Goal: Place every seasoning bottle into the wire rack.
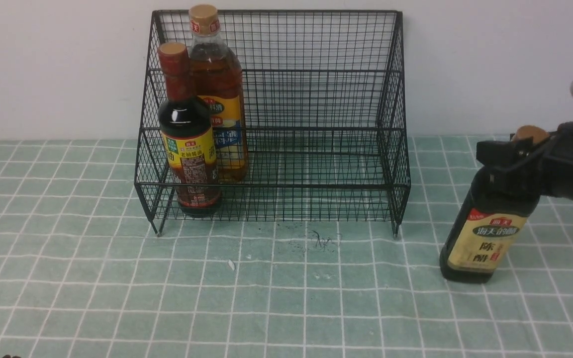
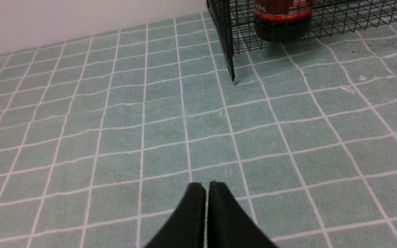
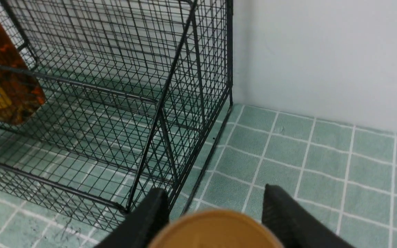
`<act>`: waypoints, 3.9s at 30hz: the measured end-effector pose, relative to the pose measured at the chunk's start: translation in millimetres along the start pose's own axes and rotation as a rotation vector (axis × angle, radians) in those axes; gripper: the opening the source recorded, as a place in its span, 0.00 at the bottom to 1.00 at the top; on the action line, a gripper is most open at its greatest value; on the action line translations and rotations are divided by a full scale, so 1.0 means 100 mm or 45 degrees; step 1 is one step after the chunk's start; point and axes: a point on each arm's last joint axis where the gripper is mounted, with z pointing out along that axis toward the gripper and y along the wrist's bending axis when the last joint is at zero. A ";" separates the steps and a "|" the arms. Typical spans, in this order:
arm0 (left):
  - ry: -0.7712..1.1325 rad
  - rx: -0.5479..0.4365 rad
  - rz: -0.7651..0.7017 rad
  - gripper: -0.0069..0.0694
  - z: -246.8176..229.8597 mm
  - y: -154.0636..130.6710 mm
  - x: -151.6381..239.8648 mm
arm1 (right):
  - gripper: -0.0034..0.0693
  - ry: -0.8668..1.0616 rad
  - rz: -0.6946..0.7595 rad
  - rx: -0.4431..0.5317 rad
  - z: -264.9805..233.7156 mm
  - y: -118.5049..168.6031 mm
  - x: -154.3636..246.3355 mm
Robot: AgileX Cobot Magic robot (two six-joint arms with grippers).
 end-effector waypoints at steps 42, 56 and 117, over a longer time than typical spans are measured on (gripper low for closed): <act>0.001 0.000 0.000 0.08 0.00 0.00 0.00 | 0.48 -0.192 -0.134 -0.335 1.11 0.86 -1.04; 0.001 0.000 0.000 0.08 0.00 0.00 0.00 | 0.48 -0.068 -0.095 -0.365 1.25 0.90 -0.88; 0.001 0.000 0.000 0.08 0.00 0.00 0.00 | 0.03 -0.123 0.069 -0.108 -1.35 0.74 -1.60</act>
